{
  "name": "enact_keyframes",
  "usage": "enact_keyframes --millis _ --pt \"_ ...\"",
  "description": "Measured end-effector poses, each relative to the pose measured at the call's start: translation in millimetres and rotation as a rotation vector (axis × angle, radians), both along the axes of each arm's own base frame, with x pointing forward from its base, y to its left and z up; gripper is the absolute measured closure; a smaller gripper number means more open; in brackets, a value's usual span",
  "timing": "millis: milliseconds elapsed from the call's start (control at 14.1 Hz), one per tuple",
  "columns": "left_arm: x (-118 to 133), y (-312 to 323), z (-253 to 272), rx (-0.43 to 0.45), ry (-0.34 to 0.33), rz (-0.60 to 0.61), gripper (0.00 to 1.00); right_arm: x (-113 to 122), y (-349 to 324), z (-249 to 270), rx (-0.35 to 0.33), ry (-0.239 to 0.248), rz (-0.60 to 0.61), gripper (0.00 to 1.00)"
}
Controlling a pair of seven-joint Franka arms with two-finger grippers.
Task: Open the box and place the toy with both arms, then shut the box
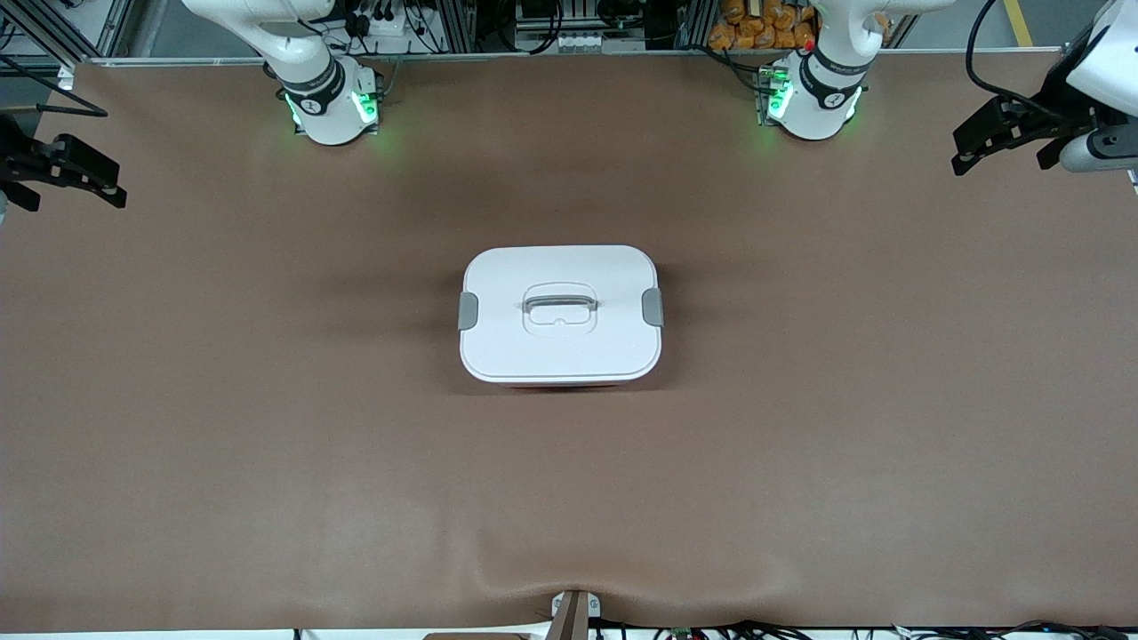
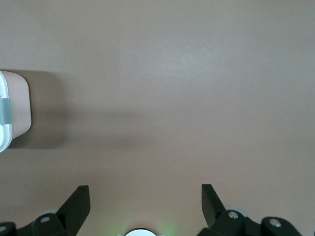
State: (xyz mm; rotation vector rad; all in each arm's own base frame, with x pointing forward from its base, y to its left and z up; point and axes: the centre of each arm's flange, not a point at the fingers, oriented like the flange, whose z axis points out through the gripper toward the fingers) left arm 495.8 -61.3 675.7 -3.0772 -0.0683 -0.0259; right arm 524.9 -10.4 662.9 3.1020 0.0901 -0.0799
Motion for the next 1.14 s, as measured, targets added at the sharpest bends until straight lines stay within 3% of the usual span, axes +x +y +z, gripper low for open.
enact_keyframes --millis 1136 --pt "0 2 -4 0.002 0.018 0.038 0.0 0 -14 0 0.001 0.0 -0.022 0.0"
